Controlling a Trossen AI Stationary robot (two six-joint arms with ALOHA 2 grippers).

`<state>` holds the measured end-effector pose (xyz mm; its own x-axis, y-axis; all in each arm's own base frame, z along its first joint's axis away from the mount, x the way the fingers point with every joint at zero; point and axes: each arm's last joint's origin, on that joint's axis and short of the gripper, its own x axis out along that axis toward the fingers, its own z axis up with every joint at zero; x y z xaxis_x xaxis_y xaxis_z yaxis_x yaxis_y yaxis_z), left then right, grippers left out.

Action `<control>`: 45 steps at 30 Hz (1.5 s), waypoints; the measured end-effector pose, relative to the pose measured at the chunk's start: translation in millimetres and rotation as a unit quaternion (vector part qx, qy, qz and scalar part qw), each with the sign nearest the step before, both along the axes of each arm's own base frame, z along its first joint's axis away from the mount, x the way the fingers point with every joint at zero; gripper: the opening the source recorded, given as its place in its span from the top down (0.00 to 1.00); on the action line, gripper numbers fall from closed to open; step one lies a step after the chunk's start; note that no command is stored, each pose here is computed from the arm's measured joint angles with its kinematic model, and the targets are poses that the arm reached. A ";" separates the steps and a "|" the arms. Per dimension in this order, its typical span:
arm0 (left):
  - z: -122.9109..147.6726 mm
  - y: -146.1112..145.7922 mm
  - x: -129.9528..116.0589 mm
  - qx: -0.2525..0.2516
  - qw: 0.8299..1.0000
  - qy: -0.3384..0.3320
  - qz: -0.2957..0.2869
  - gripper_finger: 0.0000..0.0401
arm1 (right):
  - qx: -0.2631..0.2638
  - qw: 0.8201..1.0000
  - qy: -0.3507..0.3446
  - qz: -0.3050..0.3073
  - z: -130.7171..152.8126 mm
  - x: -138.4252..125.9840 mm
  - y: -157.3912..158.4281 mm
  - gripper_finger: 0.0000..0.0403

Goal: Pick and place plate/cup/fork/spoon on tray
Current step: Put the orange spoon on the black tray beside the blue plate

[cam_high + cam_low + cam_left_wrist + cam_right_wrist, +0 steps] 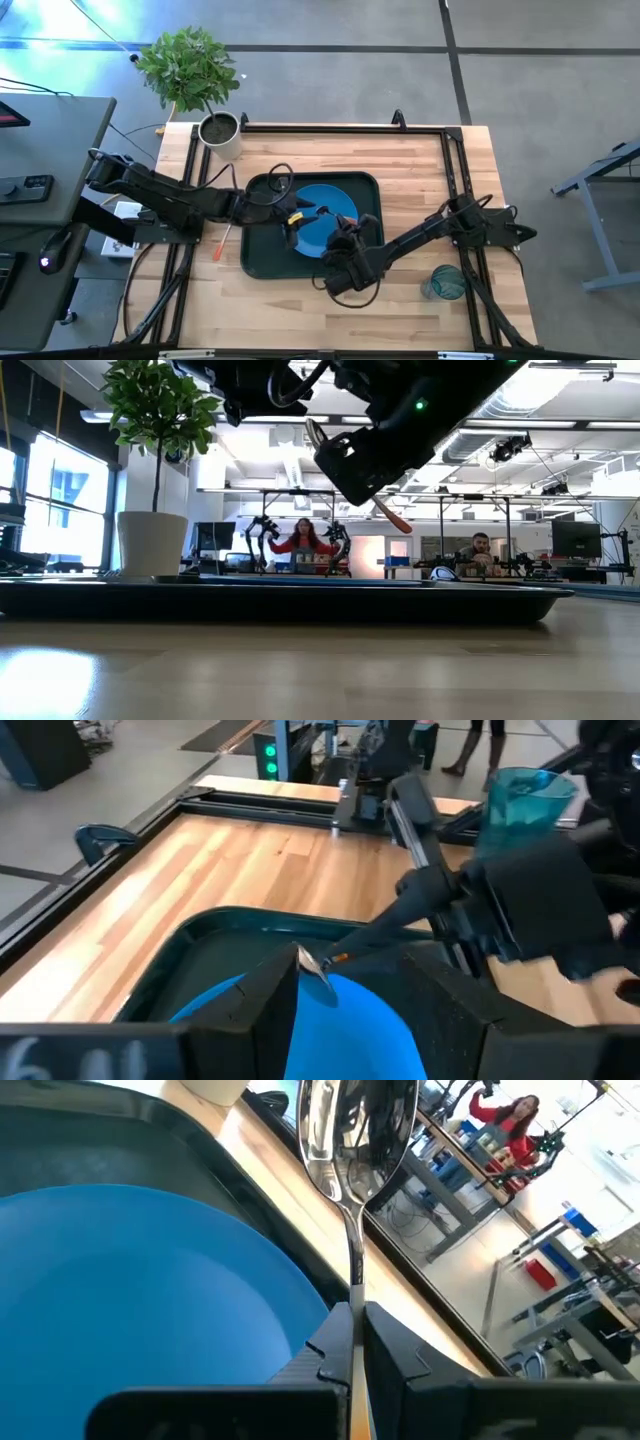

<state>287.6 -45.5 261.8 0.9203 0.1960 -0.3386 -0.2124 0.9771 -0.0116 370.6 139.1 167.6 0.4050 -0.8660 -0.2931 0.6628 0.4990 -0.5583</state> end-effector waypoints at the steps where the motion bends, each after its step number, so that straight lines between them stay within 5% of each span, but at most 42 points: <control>1: -0.4 1.9 0.4 0.000 1.000 0.001 0.003 0.60 | -0.001 1.000 0.001 0.000 0.1 1.6 -1.5 1.00; 12: -26.4 20.2 13.7 -0.013 0.998 0.055 0.036 0.63 | -0.009 1.000 0.024 0.015 1.0 11.2 -4.9 1.00; 21: -27.6 20.4 12.9 -0.002 0.997 0.064 0.035 0.96 | -0.005 1.000 0.025 0.018 0.9 10.5 -3.0 1.00; 29: -26.2 24.9 7.8 0.025 0.985 0.166 0.029 0.99 | 0.069 0.996 0.037 0.031 9.0 18.1 -1.0 0.92; 35: 12.8 34.9 -4.7 0.057 0.952 0.300 0.009 0.99 | 0.107 0.992 0.051 0.052 23.3 23.7 4.8 0.75; 39: 29.8 41.7 -23.6 0.020 0.906 0.412 -0.092 0.99 | 0.137 0.986 0.066 0.061 22.1 23.7 5.8 0.66; 43: 24.5 52.3 -38.9 -0.006 0.860 0.481 -0.173 0.99 | 0.148 0.985 0.070 0.060 21.2 21.9 7.4 0.61; 45: 16.5 61.2 -41.2 -0.005 0.851 0.495 -0.173 0.99 | 0.162 0.981 0.080 0.069 20.4 21.0 10.5 0.60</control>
